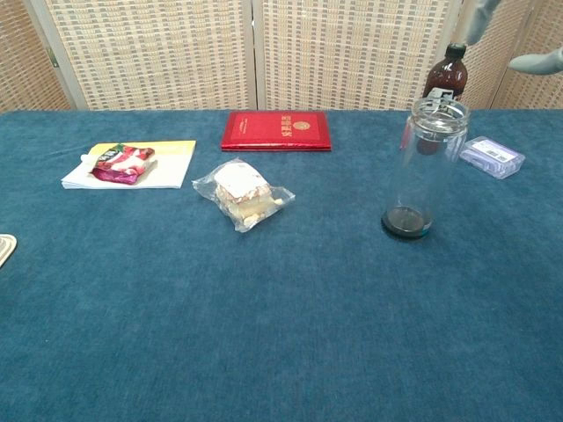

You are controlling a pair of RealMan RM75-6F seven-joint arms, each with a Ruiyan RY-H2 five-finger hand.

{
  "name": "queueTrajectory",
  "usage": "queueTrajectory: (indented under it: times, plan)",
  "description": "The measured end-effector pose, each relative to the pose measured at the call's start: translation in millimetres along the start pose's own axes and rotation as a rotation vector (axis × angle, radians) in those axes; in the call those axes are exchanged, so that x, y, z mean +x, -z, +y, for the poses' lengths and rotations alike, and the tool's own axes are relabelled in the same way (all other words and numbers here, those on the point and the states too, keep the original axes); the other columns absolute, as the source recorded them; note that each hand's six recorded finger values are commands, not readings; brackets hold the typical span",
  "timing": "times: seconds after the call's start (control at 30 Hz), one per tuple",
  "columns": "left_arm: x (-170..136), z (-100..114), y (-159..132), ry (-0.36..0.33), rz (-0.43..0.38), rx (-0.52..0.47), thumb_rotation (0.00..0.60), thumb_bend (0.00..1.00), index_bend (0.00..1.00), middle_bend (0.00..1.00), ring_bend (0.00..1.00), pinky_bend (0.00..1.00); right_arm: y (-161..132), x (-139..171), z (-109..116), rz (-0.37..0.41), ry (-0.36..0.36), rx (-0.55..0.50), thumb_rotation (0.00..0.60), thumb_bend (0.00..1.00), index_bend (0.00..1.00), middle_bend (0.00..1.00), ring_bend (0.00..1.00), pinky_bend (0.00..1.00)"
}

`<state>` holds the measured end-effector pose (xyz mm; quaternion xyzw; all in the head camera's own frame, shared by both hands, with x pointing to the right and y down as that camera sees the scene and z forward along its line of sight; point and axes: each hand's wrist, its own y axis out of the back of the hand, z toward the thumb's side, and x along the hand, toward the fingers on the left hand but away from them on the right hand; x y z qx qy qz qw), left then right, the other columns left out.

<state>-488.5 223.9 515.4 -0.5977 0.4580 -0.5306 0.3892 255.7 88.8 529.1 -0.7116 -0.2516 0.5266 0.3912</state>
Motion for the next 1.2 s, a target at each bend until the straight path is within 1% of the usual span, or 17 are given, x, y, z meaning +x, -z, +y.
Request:
queueTrajectory:
  times: [0.13,0.23,0.37,0.43,0.5,0.6,0.7,0.83,0.97,1.2]
  plan:
    - [0,-4,-6,0.007,-0.014,0.012,0.600,0.42,0.00,0.00,0.00,0.01,14,29,-8,0.002,0.038,-0.011,0.600,0.40,0.13,0.00,0.00,0.00]
    - [0,-6,-10,0.014,-0.023,0.015,0.600,0.42,0.00,0.00,0.00,0.01,33,57,-21,-0.018,0.072,-0.017,0.600,0.40,0.08,0.00,0.00,0.00]
    - [1,-10,-15,0.023,-0.035,0.025,0.600,0.42,0.00,0.00,0.00,0.01,67,96,-42,-0.086,0.109,-0.002,0.600,0.40,0.03,0.00,0.00,0.00]
    - [2,-12,-17,0.029,-0.041,0.030,0.600,0.42,0.00,0.00,0.00,0.01,81,113,-54,-0.120,0.123,0.020,0.600,0.40,0.00,0.00,0.00,0.00]
    - [2,-15,-19,0.036,-0.045,0.036,0.600,0.42,0.00,0.00,0.00,0.01,93,129,-66,-0.154,0.137,0.051,0.600,0.40,0.00,0.00,0.00,0.00]
    - [3,-19,-22,0.048,-0.053,0.041,0.600,0.42,0.00,0.00,0.00,0.01,105,152,-82,-0.204,0.165,0.102,0.600,0.40,0.00,0.00,0.00,0.00]
    - [4,-22,-25,0.056,-0.059,0.050,0.600,0.43,0.00,0.00,0.00,0.01,112,172,-95,-0.243,0.195,0.119,0.600,0.40,0.00,0.00,0.00,0.00]
    - [5,-27,-30,0.070,-0.070,0.060,0.600,0.42,0.00,0.00,0.00,0.01,119,186,-101,-0.270,0.207,0.105,0.600,0.40,0.00,0.00,0.00,0.00]
    - [6,-30,-33,0.080,-0.079,0.061,0.600,0.42,0.00,0.00,0.00,0.01,123,190,-97,-0.289,0.231,0.078,0.600,0.40,0.00,0.00,0.00,0.00]
    - [7,-29,-31,0.080,-0.070,0.051,0.600,0.42,0.00,0.00,0.00,0.01,128,187,-99,-0.295,0.213,0.056,0.600,0.40,0.00,0.00,0.00,0.00]
